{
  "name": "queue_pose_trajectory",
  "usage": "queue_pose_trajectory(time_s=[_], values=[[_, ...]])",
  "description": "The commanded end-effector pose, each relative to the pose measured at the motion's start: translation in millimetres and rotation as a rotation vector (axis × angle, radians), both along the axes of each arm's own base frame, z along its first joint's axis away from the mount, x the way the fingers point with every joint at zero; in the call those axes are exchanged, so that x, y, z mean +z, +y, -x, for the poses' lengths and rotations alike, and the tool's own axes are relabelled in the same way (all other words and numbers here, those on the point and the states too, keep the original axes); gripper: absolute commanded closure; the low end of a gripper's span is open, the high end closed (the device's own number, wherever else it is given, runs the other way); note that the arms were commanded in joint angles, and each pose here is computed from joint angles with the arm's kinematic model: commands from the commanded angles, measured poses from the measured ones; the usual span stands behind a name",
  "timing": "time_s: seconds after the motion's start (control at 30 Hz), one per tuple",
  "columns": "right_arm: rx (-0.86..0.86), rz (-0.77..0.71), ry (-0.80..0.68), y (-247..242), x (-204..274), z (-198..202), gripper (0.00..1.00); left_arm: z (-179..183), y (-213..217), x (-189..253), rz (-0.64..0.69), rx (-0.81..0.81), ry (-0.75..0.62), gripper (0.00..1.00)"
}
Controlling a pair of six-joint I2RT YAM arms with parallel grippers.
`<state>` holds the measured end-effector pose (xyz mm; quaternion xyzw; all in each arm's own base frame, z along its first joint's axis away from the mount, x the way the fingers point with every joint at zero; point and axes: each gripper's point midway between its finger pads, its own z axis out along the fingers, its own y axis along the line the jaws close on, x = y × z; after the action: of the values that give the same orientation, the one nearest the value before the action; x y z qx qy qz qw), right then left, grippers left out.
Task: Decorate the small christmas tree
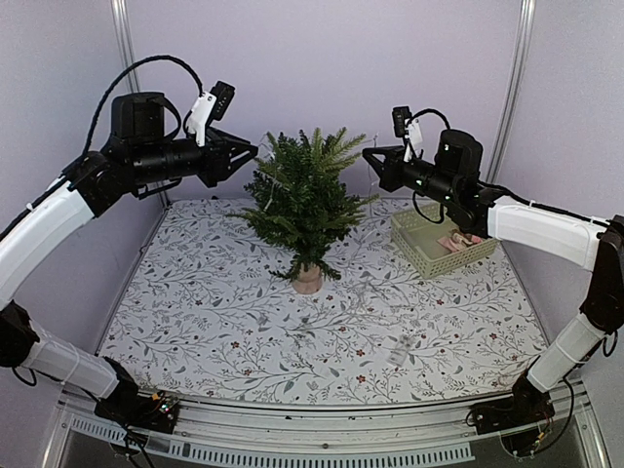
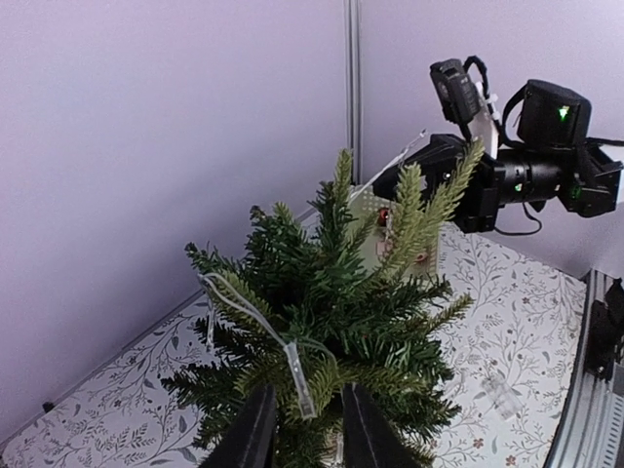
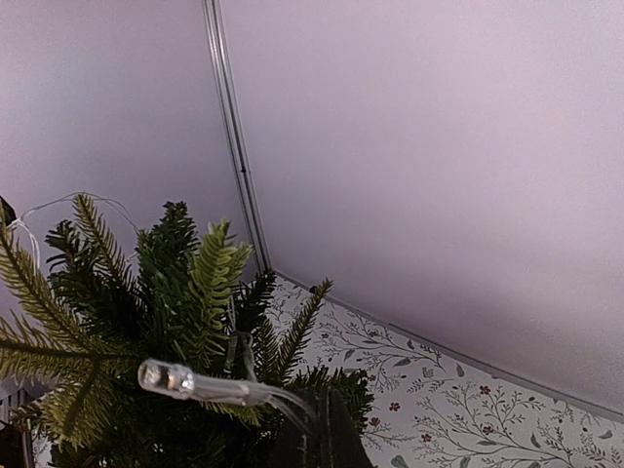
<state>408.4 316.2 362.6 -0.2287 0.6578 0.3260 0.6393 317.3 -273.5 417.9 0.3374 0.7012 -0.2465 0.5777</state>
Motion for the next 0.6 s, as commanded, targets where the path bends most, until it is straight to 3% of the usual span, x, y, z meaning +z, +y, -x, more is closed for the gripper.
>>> queue_pose_trajectory(time_s=[0.0,0.2,0.57], values=[[0.007,-0.021,-0.039,0,18,2,1.00,-8,6,5,0.014,0.027,0.000,0.78],[0.007,-0.022,-0.039,0,18,2,1.00,-10,7,4,0.034,0.022,0.014,1.00],[0.019,-0.028,-0.041,1,16,3,1.00,-18,52,-9,0.118,0.132,0.120,1.00]])
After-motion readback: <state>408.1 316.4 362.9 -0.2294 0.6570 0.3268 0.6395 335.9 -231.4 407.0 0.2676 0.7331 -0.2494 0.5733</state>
